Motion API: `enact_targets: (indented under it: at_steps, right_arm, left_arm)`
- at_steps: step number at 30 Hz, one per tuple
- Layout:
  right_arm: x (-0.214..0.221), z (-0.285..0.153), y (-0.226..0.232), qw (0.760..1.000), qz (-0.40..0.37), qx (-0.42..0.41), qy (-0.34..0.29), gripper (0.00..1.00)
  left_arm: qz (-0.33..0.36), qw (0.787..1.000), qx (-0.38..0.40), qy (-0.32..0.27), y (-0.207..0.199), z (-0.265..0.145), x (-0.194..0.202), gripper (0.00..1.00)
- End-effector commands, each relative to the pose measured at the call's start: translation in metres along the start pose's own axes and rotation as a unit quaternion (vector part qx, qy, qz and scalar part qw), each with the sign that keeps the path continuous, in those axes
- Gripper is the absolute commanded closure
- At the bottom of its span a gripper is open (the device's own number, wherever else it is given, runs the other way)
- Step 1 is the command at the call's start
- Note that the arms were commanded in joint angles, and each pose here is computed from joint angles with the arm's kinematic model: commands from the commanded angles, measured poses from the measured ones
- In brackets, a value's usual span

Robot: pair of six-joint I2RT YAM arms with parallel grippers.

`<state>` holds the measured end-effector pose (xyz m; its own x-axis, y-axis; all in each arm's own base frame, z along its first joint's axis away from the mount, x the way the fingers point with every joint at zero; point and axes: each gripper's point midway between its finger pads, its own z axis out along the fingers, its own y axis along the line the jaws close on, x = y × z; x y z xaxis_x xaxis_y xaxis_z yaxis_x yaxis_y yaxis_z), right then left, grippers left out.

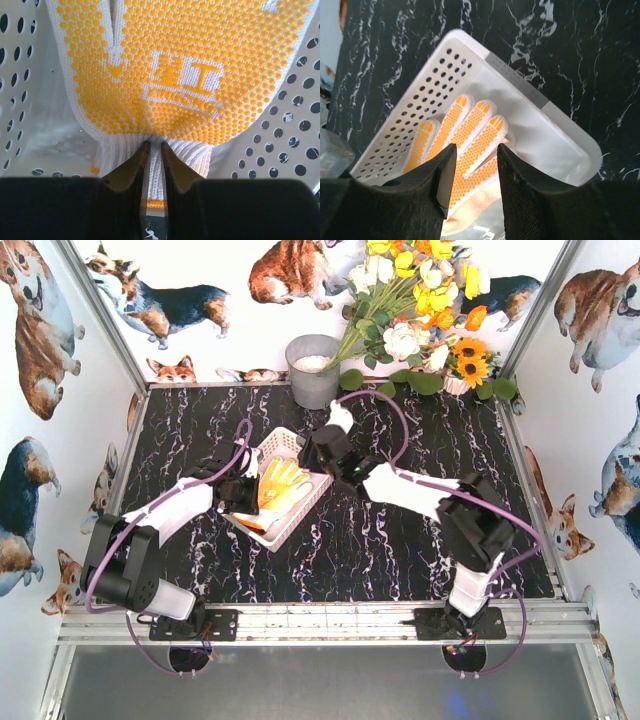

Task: Put the gloves into the storage basket
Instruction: Adjust the glove in the bin.

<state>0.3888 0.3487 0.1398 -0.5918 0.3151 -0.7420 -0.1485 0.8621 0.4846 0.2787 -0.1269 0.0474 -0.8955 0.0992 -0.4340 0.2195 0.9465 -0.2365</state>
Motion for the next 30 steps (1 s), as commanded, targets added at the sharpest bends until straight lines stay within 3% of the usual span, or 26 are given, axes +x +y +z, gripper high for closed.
enact_targets:
  at_steps: [1,11,21,30]
  right_arm:
    - [-0.052,-0.028,0.026,0.998,-0.038,-0.029,-0.047,0.59]
    - [0.001,-0.031,0.074,0.984,-0.023,-0.147,0.097,0.59]
    - [0.046,-0.023,0.074,0.979,-0.001,-0.127,0.160,0.69]
    - [0.073,-0.008,0.054,0.979,-0.005,-0.083,0.188,0.78]
  left_arm:
    - [0.009,1.000,0.007,-0.006,0.001,-0.006,0.000,0.89]
    - [0.039,0.994,0.071,-0.071,-0.027,-0.032,-0.036,0.81]
    - [-0.001,0.988,0.132,-0.076,-0.048,-0.015,-0.043,0.85]
    - [-0.018,0.993,0.113,-0.038,-0.037,0.003,-0.023,0.86]
